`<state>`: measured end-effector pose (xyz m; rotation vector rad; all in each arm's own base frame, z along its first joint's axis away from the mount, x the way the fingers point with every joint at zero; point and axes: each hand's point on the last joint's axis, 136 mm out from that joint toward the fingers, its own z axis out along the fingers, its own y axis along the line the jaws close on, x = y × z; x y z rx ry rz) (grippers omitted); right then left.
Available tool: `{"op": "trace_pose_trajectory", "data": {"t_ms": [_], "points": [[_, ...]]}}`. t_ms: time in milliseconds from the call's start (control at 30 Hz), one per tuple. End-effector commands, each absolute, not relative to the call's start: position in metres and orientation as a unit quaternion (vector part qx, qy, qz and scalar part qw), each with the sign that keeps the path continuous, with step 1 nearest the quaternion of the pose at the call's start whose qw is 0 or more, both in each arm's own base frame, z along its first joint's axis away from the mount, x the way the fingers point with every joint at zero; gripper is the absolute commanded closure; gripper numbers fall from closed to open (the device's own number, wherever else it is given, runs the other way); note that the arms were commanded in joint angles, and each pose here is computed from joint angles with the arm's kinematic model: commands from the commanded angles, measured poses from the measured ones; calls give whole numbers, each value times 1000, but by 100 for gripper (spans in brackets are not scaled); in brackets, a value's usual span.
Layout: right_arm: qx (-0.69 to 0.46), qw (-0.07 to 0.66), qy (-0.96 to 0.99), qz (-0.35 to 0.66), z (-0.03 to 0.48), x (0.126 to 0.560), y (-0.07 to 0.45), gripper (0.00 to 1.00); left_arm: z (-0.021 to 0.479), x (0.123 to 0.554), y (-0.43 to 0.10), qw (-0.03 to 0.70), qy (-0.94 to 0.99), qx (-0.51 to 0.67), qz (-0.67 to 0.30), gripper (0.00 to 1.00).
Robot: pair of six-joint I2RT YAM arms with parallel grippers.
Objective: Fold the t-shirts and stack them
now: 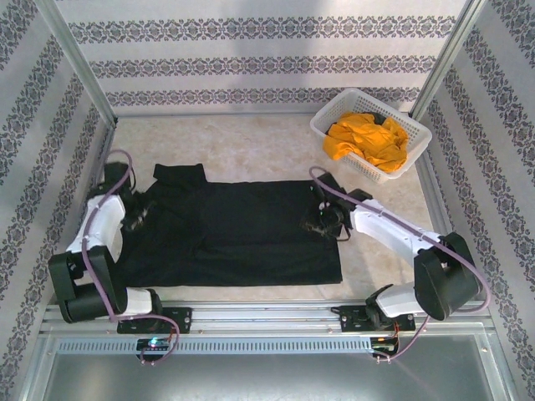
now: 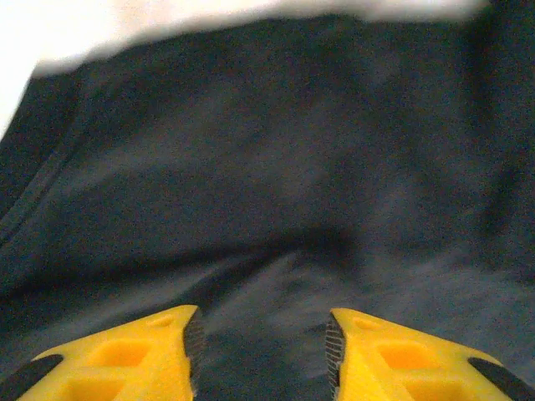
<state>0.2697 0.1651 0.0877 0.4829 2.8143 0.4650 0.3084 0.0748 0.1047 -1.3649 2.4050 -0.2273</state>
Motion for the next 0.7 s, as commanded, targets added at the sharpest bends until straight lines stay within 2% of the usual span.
{"op": "trace_pose_trajectory", "data": {"t_ms": [0, 133, 300, 467, 667], "points": [[168, 196, 954, 156, 104, 326, 157, 57, 113, 366, 87, 200, 862, -456, -94, 54], [183, 231, 943, 153, 106, 370, 150, 57, 106, 440, 102, 222, 873, -419, -117, 49], [213, 234, 941, 123, 95, 394, 130, 56, 85, 501, 115, 225, 896, -364, -114, 48], [249, 204, 943, 84, 78, 405, 109, 53, 55, 524, 113, 206, 908, -343, -124, 49], [269, 214, 939, 24, 80, 447, 78, 54, 33, 529, 97, 190, 913, -334, -140, 57]]}}
